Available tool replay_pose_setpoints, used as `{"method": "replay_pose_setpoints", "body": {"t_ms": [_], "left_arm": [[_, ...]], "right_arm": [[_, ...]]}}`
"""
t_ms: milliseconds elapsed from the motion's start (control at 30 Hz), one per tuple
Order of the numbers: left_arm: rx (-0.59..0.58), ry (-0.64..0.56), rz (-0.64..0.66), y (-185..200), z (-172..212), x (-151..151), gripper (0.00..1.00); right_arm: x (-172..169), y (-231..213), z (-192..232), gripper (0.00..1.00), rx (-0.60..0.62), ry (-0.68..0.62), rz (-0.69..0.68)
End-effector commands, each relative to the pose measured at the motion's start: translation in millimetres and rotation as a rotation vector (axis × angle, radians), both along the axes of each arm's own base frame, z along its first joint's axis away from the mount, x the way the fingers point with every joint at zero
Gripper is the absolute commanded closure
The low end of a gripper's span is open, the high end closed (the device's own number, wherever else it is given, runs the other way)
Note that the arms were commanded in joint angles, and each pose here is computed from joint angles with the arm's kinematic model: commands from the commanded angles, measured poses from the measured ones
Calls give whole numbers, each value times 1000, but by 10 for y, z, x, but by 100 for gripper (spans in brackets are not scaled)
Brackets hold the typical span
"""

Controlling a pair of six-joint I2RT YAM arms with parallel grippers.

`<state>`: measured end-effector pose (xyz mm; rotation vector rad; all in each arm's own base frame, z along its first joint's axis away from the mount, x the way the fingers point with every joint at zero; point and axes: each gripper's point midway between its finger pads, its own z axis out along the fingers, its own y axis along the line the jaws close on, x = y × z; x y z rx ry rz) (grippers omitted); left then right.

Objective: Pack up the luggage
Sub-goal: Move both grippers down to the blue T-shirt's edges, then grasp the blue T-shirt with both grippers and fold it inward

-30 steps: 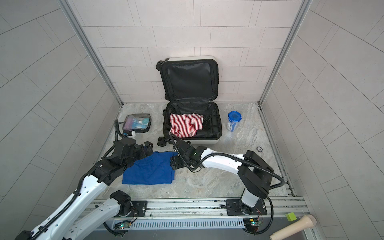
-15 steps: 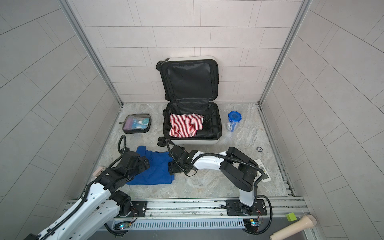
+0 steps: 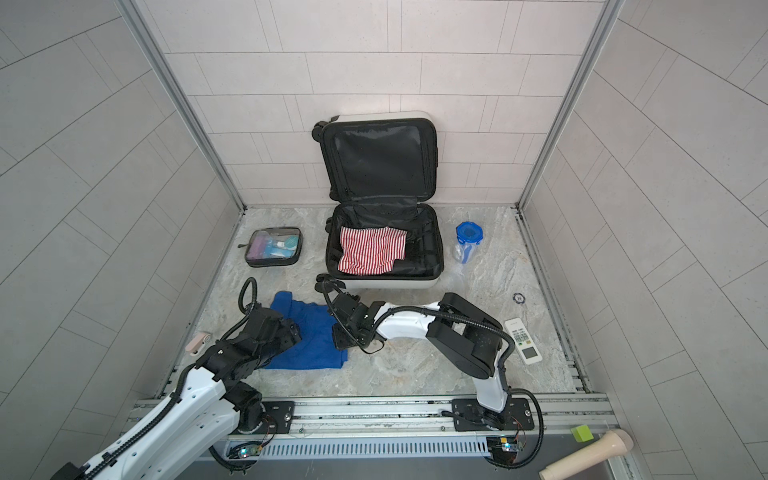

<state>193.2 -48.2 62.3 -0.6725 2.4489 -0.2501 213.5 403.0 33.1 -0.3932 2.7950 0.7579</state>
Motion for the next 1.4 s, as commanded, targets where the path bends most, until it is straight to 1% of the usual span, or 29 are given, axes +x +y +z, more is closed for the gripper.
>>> {"method": "replay_pose_setpoints", "body": {"t_ms": [0,100,233,433,500,567,700,733,767,800,833,867,900,967,1000,1067,1100,1200,1367], "left_arm": [[23,-18,-2,33,131,33,12],[28,-17,-33,-10,222,73,11],[34,4,-79,-74,300,102,9],[34,65,-144,-151,272,51,7],[7,76,-163,-208,224,30,7],[5,126,-169,-228,105,-9,7],[-69,153,-204,-382,-33,-27,6],[-97,156,-214,-437,-56,-22,6],[-132,163,-225,-503,-78,-22,6],[-167,163,-239,-578,-86,-9,6],[-192,165,-245,-628,-107,-1,5],[-214,164,-247,-671,-125,9,1],[-227,166,-248,-700,-150,13,0],[-251,152,-257,-761,-160,40,0],[-262,142,-262,-789,-152,54,0],[-273,132,-272,-831,-158,68,0],[-272,129,-272,-835,-161,76,0],[-256,139,-273,-836,-217,81,0],[-196,149,-290,-871,-324,107,0]], "right_arm": [[-37,-108,-7,89,-39,-1,-14],[-67,-269,31,97,-62,-12,-19],[-113,-609,13,100,-133,-17,-33],[-177,-1185,-44,100,-201,-1,-80],[-172,-1397,-32,100,-220,-5,-101],[-171,-1590,-18,99,-249,-8,-111],[-171,-1909,-29,95,-273,9,-140],[-169,-1943,-34,93,-267,14,-144],[-174,-1968,-42,88,-261,22,-146],[-171,-1967,-33,82,-253,22,-143],[-173,-1962,-30,75,-249,22,-139],[-172,-1951,-24,66,-246,23,-134],[-166,-1938,-14,56,-240,21,-133],[-148,-1917,15,39,-228,14,-137],[-139,-1908,37,34,-221,9,-139],[-118,-1897,81,28,-209,-6,-143],[-112,-1899,102,27,-207,-11,-145],[-88,-1931,123,25,-212,-15,-154],[-42,-1965,99,25,-209,-10,-172]]}}
